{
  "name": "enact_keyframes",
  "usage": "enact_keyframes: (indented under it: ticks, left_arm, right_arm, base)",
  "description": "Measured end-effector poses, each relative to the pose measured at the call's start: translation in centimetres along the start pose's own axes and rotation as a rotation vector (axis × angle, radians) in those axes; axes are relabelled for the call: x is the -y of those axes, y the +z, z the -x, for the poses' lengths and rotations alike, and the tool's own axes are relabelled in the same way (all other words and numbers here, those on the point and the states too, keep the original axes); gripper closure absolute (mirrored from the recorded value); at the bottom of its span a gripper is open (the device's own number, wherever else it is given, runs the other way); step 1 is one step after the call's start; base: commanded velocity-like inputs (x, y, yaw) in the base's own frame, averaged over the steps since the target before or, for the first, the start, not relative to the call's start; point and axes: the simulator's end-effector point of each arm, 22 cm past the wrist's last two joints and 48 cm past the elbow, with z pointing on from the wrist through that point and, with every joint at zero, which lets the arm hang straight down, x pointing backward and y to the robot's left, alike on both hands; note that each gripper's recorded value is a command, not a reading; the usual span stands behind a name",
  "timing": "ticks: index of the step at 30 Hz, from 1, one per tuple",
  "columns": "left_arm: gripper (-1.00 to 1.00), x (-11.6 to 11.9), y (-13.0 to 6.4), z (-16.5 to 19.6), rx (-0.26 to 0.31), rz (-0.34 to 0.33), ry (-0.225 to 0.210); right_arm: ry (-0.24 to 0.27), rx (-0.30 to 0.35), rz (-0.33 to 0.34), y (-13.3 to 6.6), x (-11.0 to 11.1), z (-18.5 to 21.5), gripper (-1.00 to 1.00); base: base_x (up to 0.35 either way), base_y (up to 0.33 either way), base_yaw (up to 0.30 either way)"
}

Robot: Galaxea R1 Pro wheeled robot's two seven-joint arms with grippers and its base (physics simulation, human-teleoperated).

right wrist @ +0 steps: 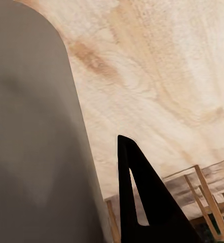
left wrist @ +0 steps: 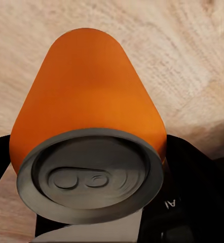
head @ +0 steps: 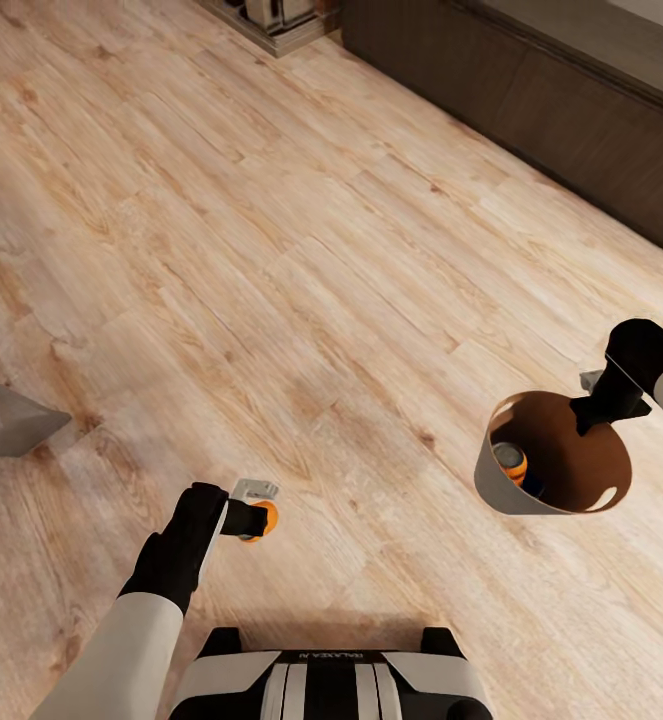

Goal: Put the three can of soda from the living room inside the tash can in the kitchen.

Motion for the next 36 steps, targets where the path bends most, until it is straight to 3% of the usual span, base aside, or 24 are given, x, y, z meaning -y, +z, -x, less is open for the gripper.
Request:
enact_keyframes:
  ticks: [19, 36]
  left_arm:
    - [1.0, 1.0, -4.7, 0.5, 0.018, 0.0, 0.005]
    - [1.0, 1.7, -8.9, 1.1, 0.044, 0.003, 0.01]
  right_arm:
    - [-0.006, -0.024, 0.009, -2.1, 0.1, -3.5, 1.0]
    - [-0.005, 0.0, 0.015, -6.2, 0.6, -4.7, 1.0]
  base:
    - [0.0, 0.0, 0.0]
    - [0.0, 0.0, 0.0]
